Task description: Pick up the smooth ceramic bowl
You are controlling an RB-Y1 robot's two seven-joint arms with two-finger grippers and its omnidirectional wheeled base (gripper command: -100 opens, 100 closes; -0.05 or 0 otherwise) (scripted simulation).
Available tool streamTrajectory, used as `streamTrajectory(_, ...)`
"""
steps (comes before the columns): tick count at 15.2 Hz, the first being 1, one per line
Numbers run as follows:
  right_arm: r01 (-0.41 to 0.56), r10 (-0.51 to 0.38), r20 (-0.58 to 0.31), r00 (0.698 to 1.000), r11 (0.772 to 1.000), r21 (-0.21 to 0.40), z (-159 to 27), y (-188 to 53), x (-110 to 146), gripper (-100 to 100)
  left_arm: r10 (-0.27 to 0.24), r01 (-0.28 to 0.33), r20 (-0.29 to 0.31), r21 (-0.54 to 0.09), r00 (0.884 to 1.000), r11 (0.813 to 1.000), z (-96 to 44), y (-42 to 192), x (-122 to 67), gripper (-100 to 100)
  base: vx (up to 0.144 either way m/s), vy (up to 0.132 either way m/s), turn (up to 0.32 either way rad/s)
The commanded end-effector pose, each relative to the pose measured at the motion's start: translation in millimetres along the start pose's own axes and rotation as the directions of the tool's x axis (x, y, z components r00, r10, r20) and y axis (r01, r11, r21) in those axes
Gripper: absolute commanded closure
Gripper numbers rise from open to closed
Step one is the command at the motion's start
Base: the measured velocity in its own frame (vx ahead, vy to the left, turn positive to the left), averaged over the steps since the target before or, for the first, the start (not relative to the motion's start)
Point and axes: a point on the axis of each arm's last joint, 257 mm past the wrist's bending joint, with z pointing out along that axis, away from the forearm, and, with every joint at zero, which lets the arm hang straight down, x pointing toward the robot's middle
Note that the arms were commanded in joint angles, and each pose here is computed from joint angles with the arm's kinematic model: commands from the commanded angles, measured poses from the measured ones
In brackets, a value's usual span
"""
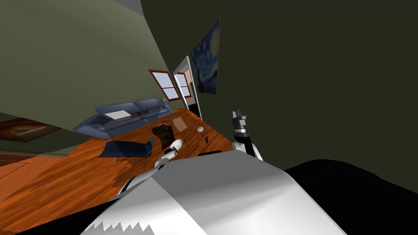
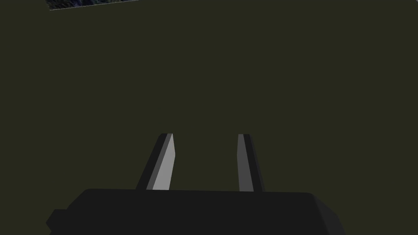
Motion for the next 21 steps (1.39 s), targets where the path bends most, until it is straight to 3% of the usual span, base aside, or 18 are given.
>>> streamTrajectory(1,0.000,0.000,0.000,1.000,1.000,0.000,0.0,0,0,0,-0.017,0.017,0.011,-0.028,1.000,0.999,0.7,10,-3.5,-100,0.040,0.054,-0.194)
streamTrajectory(2,0.000,0.000,0.000,1.000,1.000,0.000,0.0,0,0,0,-0.048,0.050,0.030,-0.077,0.998,0.996,1.1,25,-6.3,-100,0.039,0.055,-0.199)
streamTrajectory(4,0.000,0.000,0.000,1.000,1.000,0.000,0.0,0,0,0,-0.047,0.048,0.008,-0.040,0.999,0.998,1.2,6,4.0,-100,0.022,0.038,-0.090)
streamTrajectory(8,0.000,0.000,0.000,1.000,1.000,0.000,0.0,0,0,0,-0.068,0.072,0.043,-0.108,0.997,0.992,0.8,35,-7.4,-100,0.004,0.002,-0.033)
streamTrajectory(9,0.000,0.000,0.000,1.000,1.000,0.000,0.0,0,0,0,-0.057,0.060,0.036,-0.091,0.998,0.994,1.2,29,-6.4,-100,0.004,0.004,-0.050)
streamTrajectory(10,0.000,0.000,0.000,1.000,1.000,0.000,0.0,0,0,0,-0.063,0.066,0.039,-0.093,0.997,0.993,0.6,46,-11.7,-100,0.038,0.027,-0.023)
streamTrajectory(16,0.000,0.000,0.000,1.000,1.000,0.000,-0.1,0,0,0,-0.068,0.072,0.042,-0.096,0.997,0.993,-0.3,60,-16.3,-100,0.075,0.047,-0.020)
streamTrajectory(17,0.000,0.000,0.000,1.000,1.000,0.000,-0.1,0,0,0,-0.067,0.071,0.042,-0.093,0.997,0.993,-0.3,60,-16.6,100,0.016,0.011,-0.002)
streamTrajectory(21,0.000,0.000,0.000,1.000,1.000,0.000,0.0,0,0,0,-0.065,0.069,0.042,-0.095,0.997,0.993,-0.4,61,-17.0,100,0.001,0.004,-0.003)
